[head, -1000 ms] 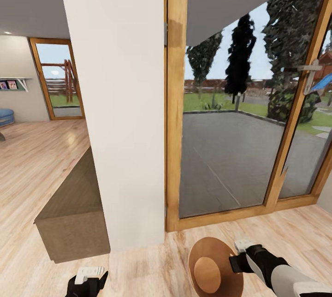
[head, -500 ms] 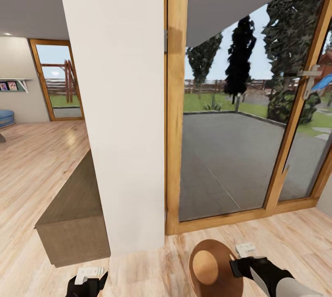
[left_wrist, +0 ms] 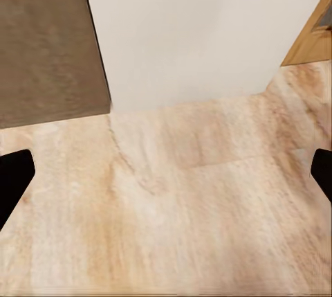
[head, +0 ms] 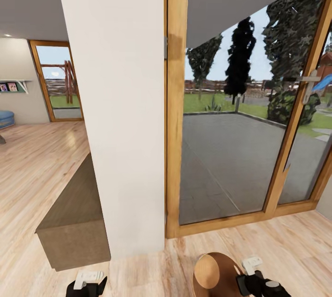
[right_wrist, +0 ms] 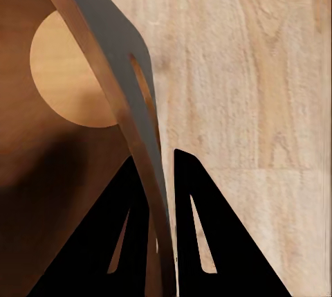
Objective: Put the three can of soda from the living room inside the tash can in the kitchen.
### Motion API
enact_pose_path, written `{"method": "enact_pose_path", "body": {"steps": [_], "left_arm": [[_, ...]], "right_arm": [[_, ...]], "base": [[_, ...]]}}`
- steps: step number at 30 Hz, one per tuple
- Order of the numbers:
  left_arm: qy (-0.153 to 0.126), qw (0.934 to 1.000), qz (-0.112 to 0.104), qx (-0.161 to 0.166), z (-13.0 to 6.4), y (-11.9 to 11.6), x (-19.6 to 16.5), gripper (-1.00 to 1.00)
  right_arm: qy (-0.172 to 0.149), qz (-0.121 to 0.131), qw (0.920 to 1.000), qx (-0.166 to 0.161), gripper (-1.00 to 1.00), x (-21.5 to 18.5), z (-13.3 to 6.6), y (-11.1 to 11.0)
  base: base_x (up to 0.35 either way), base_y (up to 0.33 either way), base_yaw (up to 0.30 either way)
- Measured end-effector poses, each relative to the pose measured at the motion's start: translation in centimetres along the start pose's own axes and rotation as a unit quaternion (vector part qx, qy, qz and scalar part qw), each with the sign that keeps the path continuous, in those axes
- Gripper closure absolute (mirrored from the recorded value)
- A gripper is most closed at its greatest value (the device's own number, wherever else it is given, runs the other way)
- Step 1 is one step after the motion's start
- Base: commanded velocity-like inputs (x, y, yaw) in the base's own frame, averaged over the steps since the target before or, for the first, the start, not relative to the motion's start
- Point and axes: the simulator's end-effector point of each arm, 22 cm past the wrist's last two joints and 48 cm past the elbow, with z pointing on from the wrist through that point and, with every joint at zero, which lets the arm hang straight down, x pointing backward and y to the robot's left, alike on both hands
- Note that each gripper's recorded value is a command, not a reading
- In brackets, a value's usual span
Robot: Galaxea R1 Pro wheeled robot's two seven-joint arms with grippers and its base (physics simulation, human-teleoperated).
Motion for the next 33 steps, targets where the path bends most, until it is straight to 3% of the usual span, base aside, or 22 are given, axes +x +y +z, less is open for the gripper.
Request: {"method": "enact_pose_path", "body": {"steps": [18,19,20,24,27,30,33], "left_arm": [[0.017,0.9998,-0.001,-0.011,-2.1,1.1,1.6,-1.0],[0.019,0.9997,-0.002,-0.012,-2.3,1.2,2.0,-1.0],[0.026,0.9995,-0.003,-0.017,-2.8,1.6,3.5,-1.0],[0.03,0.9994,-0.004,-0.019,-3.4,1.8,3.8,-1.0],[0.021,0.9996,-0.003,-0.019,-3.8,1.9,3.2,-1.0],[0.014,0.9997,-0.001,-0.018,-4.0,1.9,2.4,-1.0],[0.011,0.9998,0.0,-0.018,-4.3,1.8,1.8,-1.0]], "right_arm": [[-0.021,-0.013,0.9997,-0.007,1.0,0.2,-3.7,0.3],[-0.026,-0.009,0.9996,-0.005,1.0,-0.1,-3.9,0.2],[-0.034,0.01,0.9994,0.001,1.0,0.3,-4.2,-0.2],[-0.035,0.012,0.9993,0.003,1.0,0.3,-4.9,-0.4],[-0.045,0.019,0.9988,0.005,1.0,1.7,-6.0,-0.5],[-0.018,0.011,0.9998,-0.003,1.0,4.2,-6.5,0.3],[-0.032,0.008,0.9995,0.0,1.0,2.7,-7.0,0.0]], "base": [[0.0,0.0,0.0],[0.0,0.0,0.0],[0.0,0.0,0.0],[0.0,0.0,0.0],[0.0,0.0,0.0],[0.0,0.0,0.0],[0.0,0.0,0.0]]}}
